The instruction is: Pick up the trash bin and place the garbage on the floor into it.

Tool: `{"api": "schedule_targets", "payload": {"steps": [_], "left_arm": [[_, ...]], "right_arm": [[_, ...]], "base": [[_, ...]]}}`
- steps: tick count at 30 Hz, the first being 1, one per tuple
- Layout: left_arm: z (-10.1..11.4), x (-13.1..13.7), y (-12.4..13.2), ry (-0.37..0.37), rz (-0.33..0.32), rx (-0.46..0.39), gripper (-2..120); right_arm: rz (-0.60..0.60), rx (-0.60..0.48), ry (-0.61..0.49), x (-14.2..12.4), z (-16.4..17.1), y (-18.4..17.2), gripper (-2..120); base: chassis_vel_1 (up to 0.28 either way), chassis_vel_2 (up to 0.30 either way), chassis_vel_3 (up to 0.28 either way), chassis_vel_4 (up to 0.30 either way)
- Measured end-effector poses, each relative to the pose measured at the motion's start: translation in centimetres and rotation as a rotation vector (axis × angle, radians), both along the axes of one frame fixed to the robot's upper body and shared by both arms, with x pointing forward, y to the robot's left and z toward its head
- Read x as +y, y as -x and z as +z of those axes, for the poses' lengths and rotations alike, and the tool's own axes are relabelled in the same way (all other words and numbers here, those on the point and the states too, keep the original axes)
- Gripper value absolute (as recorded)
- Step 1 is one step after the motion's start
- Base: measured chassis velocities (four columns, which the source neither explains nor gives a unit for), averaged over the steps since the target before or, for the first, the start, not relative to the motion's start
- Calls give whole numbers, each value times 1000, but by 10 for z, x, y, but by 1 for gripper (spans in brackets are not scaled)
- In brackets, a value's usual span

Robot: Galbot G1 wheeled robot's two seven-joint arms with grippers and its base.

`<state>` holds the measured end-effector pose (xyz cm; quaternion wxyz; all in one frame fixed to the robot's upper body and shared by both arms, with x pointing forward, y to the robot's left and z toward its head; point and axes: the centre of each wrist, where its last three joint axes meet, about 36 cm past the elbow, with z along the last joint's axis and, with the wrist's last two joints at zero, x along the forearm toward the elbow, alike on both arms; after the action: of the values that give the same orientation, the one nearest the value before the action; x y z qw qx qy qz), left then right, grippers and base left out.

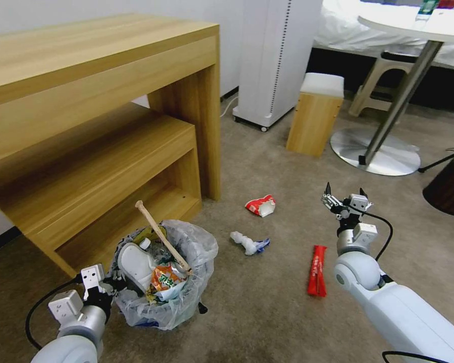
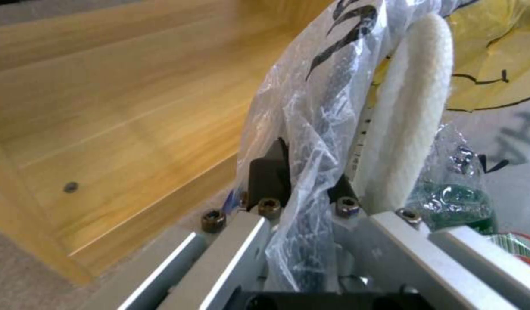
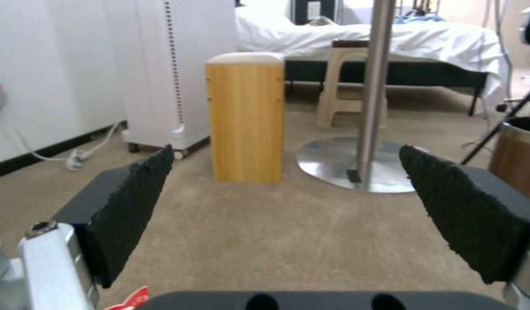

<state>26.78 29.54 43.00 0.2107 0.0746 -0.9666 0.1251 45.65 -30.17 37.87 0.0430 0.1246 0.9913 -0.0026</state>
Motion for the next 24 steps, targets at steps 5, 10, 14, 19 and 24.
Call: {"api": "schedule_targets", "payload": {"steps": [5,10,14,19,24], "left_arm": [[0,0,-1,-1,1,-2,0],[-6,2,-1,-13,6,6,0],[-10,0,-2,-7,5,8,0],[-12,-1,-2,-4,6,7,0],[-11,-1,-3,-4,6,3,0]], "right_arm": [[-6,7,3,-2,-3,1,100],[-19,42,9,-6,-9,5,100],[-72,149,-77,-8,-13,6,100],[-189,399,-195,-13,-21,7,100],[-266,574,-208,-22,-54,10,100]], "base": [[-19,-33,-24,-17],[0,0,0,0],[0,0,0,0],[0,0,0,0],[0,0,0,0]]}}
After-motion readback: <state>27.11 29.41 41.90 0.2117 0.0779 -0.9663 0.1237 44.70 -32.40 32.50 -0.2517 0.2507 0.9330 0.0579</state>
